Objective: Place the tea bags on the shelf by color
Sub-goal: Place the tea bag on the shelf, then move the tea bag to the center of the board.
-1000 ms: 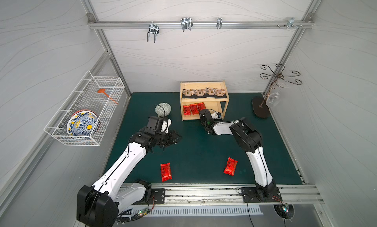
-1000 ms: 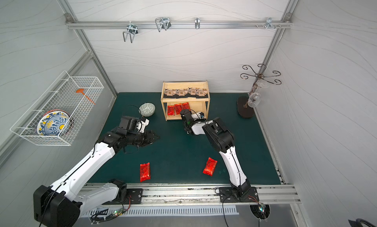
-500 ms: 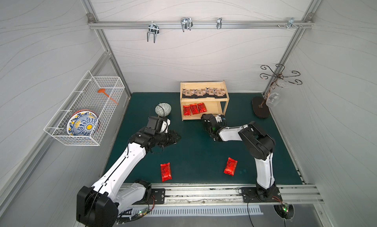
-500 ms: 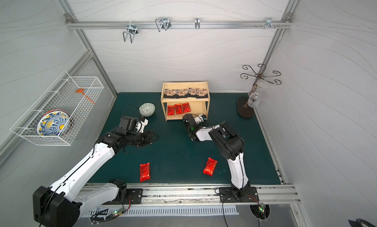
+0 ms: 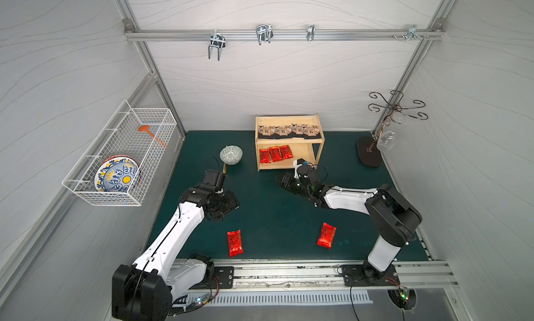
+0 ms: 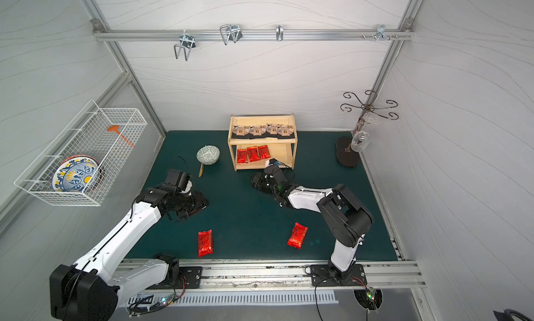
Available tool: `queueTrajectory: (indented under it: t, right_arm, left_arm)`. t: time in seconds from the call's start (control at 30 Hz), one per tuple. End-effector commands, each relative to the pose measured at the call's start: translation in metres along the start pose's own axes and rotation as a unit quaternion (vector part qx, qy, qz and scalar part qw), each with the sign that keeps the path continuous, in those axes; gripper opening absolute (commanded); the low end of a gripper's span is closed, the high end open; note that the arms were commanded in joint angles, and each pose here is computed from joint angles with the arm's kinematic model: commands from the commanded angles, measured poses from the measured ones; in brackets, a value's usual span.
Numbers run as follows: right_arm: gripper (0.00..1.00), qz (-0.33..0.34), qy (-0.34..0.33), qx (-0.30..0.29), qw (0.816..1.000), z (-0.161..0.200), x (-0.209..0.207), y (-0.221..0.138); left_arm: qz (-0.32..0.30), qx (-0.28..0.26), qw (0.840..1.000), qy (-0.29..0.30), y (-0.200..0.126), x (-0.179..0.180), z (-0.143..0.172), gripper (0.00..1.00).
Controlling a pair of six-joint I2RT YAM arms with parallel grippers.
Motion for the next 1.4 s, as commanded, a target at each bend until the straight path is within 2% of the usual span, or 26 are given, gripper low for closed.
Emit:
queueTrajectory:
  t: [0.0, 0.07, 0.17, 0.37, 0.47, 0.63, 0.73, 0.83, 0.93, 1.13, 1.37]
  right_arm:
    - [0.52, -0.091, -0.068, 0.175, 0.978, 0.039, 0.016, 0.001]
    - [0.53, -0.120, -0.085, 0.219, 0.964, 0.052, 0.026, 0.005]
    - [0.53, -0.151, -0.075, 0.268, 0.949, 0.063, 0.031, 0.011]
    - [0.53, -0.166, -0.053, 0.297, 0.939, 0.063, 0.030, 0.013]
    - [0.53, -0.172, -0.049, 0.292, 0.940, 0.058, 0.031, 0.009]
    - [0.52, -0.169, -0.038, 0.289, 0.942, 0.053, 0.024, 0.007]
    - [0.51, -0.167, -0.026, 0.288, 0.943, 0.049, 0.019, 0.008]
    - [0.51, -0.164, -0.023, 0.284, 0.944, 0.047, 0.017, 0.006]
    - [0.50, -0.160, -0.023, 0.281, 0.946, 0.047, 0.016, 0.004]
    - [0.49, -0.152, -0.013, 0.282, 0.947, 0.048, 0.010, 0.002]
    - [0.49, -0.141, -0.013, 0.269, 0.953, 0.041, 0.007, -0.005]
  left_arm:
    - [-0.081, 0.017, 0.994, -0.070, 0.004, 0.023, 0.013, 0.62]
    - [-0.090, 0.023, 0.991, -0.097, 0.007, 0.029, 0.020, 0.66]
    - [-0.094, 0.038, 0.986, -0.133, 0.011, 0.038, 0.031, 0.68]
    - [-0.077, 0.080, 0.975, -0.193, 0.028, 0.054, 0.056, 0.75]
    - [-0.053, 0.092, 0.975, -0.197, 0.034, 0.054, 0.062, 0.79]
    - [-0.007, 0.116, 0.979, -0.171, 0.051, 0.039, 0.071, 0.86]
    - [-0.016, 0.137, 0.977, -0.159, 0.057, 0.037, 0.080, 0.88]
    - [-0.012, 0.136, 0.978, -0.156, 0.056, 0.040, 0.083, 0.88]
    - [0.001, 0.122, 0.981, -0.149, 0.059, 0.037, 0.080, 0.84]
    - [0.011, 0.126, 0.984, -0.129, 0.071, 0.023, 0.068, 0.64]
    - [0.023, 0.124, 0.985, -0.119, 0.082, 0.012, 0.058, 0.60]
Point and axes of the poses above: each gripper's point midway between its finger pads, its own y axis out along the fingers, its own x axis along the line the jaws close on, z = x × y, the point moved 10 cm from there along -y, back along the fingers, and after that the axes turned 1 degree about y, right-handed, at the moved point
